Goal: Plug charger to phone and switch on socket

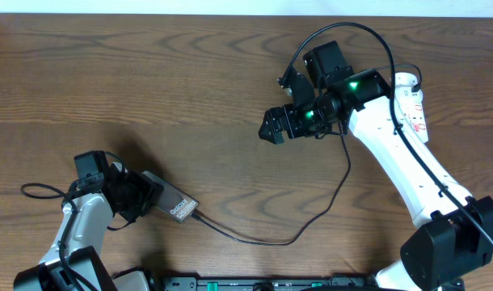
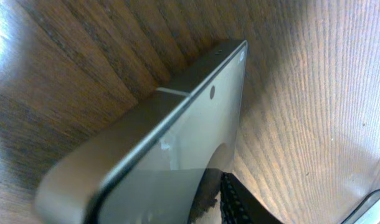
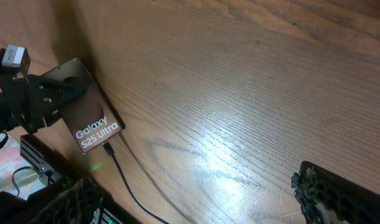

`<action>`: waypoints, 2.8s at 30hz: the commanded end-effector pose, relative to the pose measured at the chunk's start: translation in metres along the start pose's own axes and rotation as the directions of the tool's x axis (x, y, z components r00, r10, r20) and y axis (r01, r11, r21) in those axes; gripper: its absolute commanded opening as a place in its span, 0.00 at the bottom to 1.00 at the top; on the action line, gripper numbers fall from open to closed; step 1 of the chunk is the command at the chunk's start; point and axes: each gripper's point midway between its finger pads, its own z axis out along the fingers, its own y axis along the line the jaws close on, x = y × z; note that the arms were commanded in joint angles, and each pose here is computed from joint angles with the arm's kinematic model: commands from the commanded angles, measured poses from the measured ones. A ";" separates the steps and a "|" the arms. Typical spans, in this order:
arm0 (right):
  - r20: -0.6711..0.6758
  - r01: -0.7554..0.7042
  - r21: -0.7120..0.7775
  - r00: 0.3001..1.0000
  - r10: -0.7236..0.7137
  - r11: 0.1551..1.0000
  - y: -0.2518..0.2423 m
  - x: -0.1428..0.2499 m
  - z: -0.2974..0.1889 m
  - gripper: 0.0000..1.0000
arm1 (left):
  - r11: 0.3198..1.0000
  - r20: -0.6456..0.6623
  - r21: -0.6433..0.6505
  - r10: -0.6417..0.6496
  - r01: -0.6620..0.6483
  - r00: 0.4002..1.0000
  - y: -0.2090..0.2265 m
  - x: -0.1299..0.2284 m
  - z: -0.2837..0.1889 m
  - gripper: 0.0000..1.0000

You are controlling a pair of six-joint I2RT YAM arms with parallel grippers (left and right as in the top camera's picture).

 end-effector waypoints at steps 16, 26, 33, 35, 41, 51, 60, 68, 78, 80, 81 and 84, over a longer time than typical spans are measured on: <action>0.028 0.007 -0.005 1.000 -0.007 1.000 0.008 -0.004 -0.009 0.99 | 0.994 -0.020 -0.103 -0.034 0.032 0.999 0.020 0.008 -0.003 0.53; 0.048 -0.016 0.113 0.999 0.010 0.993 -0.014 -0.008 -0.011 0.99 | 0.996 0.057 -0.006 0.087 -0.086 0.995 -0.019 -0.008 -0.034 0.77; 0.125 -0.202 0.309 0.977 0.171 0.929 -0.067 -0.011 -0.028 0.99 | 0.952 0.170 0.178 0.221 -0.251 0.960 -0.068 -0.001 -0.080 0.90; 0.130 -0.234 0.317 0.971 0.203 0.919 -0.079 -0.009 -0.033 0.99 | 0.938 0.206 0.202 0.239 -0.281 0.949 -0.075 0.001 -0.091 0.90; 0.196 -0.390 0.334 0.919 0.342 0.858 -0.130 -0.005 -0.069 0.99 | 0.890 0.295 0.273 0.285 -0.367 0.912 -0.093 0.012 -0.117 0.91; 0.385 -0.629 0.313 0.769 0.511 0.711 -0.196 0.004 -0.177 0.99 | 0.859 0.377 0.299 0.293 -0.415 0.879 -0.104 0.014 -0.136 0.91; 0.532 -0.682 0.339 0.707 0.466 0.648 -0.249 0.006 -0.230 0.99 | 0.858 0.382 0.299 0.295 -0.419 0.876 -0.104 0.013 -0.137 0.91; 0.537 -0.598 0.416 0.770 0.345 0.685 -0.281 -0.002 -0.242 0.99 | 0.859 0.383 0.296 0.294 -0.417 0.876 -0.104 0.013 -0.137 0.91; 0.326 -0.461 0.386 0.878 0.350 0.799 -0.323 0.007 -0.180 0.99 | 0.860 0.381 0.296 0.294 -0.416 0.877 -0.104 0.013 -0.136 0.91; 0.290 -0.426 0.346 0.896 0.337 0.836 -0.327 0.004 -0.163 0.99 | 0.861 0.379 0.295 0.293 -0.415 0.878 -0.103 0.013 -0.136 0.91; 0.278 -0.421 0.336 0.899 0.338 0.842 -0.330 0.004 -0.156 0.99 | 0.861 0.379 0.295 0.293 -0.414 0.878 -0.103 0.013 -0.136 0.91; 0.249 -0.412 0.315 0.905 0.345 0.855 -0.341 0.003 -0.138 0.99 | 0.862 0.376 0.294 0.293 -0.413 0.879 -0.102 0.014 -0.136 0.91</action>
